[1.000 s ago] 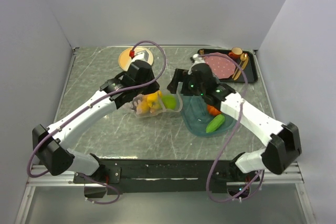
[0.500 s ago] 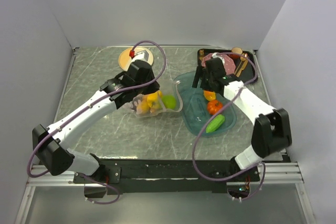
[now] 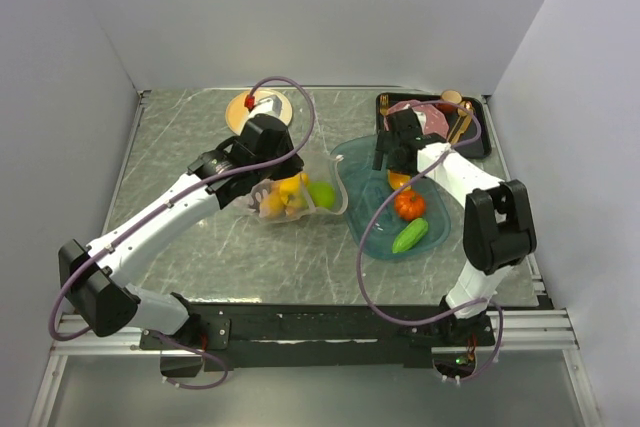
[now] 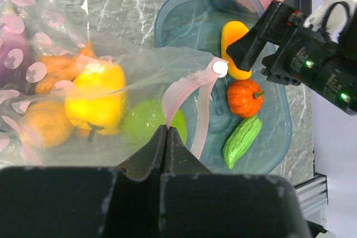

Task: Place the food in the zip-top bag and seal the zipper
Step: Pick up the fake fruit from the bin.

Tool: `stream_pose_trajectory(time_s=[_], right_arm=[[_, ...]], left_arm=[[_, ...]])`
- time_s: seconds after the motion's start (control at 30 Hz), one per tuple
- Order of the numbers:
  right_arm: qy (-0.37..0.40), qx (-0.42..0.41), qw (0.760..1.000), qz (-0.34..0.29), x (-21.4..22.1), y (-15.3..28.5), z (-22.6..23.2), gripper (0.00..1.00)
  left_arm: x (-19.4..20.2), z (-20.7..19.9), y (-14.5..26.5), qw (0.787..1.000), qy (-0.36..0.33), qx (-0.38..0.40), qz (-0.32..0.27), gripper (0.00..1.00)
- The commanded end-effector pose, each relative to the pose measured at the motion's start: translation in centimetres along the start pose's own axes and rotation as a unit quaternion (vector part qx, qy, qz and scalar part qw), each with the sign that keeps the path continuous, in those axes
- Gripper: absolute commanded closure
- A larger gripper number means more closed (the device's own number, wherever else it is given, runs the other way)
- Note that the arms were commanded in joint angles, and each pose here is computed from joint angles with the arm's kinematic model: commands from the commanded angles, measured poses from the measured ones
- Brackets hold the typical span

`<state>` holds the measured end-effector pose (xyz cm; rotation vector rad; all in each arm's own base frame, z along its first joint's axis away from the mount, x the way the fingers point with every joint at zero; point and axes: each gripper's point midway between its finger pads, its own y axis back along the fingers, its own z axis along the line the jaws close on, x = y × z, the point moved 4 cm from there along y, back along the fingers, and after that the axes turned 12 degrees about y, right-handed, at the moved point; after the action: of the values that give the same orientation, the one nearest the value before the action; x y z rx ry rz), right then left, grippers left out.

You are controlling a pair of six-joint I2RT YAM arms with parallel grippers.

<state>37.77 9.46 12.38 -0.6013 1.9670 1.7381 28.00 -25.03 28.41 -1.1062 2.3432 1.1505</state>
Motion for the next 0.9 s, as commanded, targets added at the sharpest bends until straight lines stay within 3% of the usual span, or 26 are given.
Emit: stream_pose_trajectory(time_s=[0.0,0.23,0.37,0.43,0.57,0.67,0.87], right_arm=[[-0.004,0.002,1.0,-0.011,-0.9,-1.2,-0.4,0.0],[0.0,-0.029,1.0,0.004,-0.6,-3.6,0.6,0.03],[-0.004,-0.048,0.999,0.017,-0.3,-4.2,1.3,0.11],[-0.008,-0.052,0.998,0.017,-0.1,-4.5,1.4,0.19],[-0.013,-0.065,0.998,0.016,0.0,-4.4,1.8,0.55],[-0.018,-0.075,0.997,-0.013,-0.6,-3.0,1.6,0.72],[-0.034,-0.133,0.988,-0.067,-1.8,2.4,1.8,0.76]], left_arm=[[-1.2,-1.9,1.6,0.999,0.002,0.044,-0.015,0.99],[-2.6,-3.4,4.0,0.997,0.009,0.071,-0.024,0.99],[-4.6,-2.3,5.5,0.997,0.016,0.023,-0.075,0.99],[-4.9,-1.2,4.6,0.998,0.016,0.002,-0.068,0.99],[-3.2,-0.7,2.6,0.999,0.02,-0.009,-0.029,0.99],[-2.4,-0.2,1.9,0.999,0.028,-0.006,-0.021,0.99],[-1.7,0.1,0.5,0.999,0.025,-0.018,-0.008,0.99]])
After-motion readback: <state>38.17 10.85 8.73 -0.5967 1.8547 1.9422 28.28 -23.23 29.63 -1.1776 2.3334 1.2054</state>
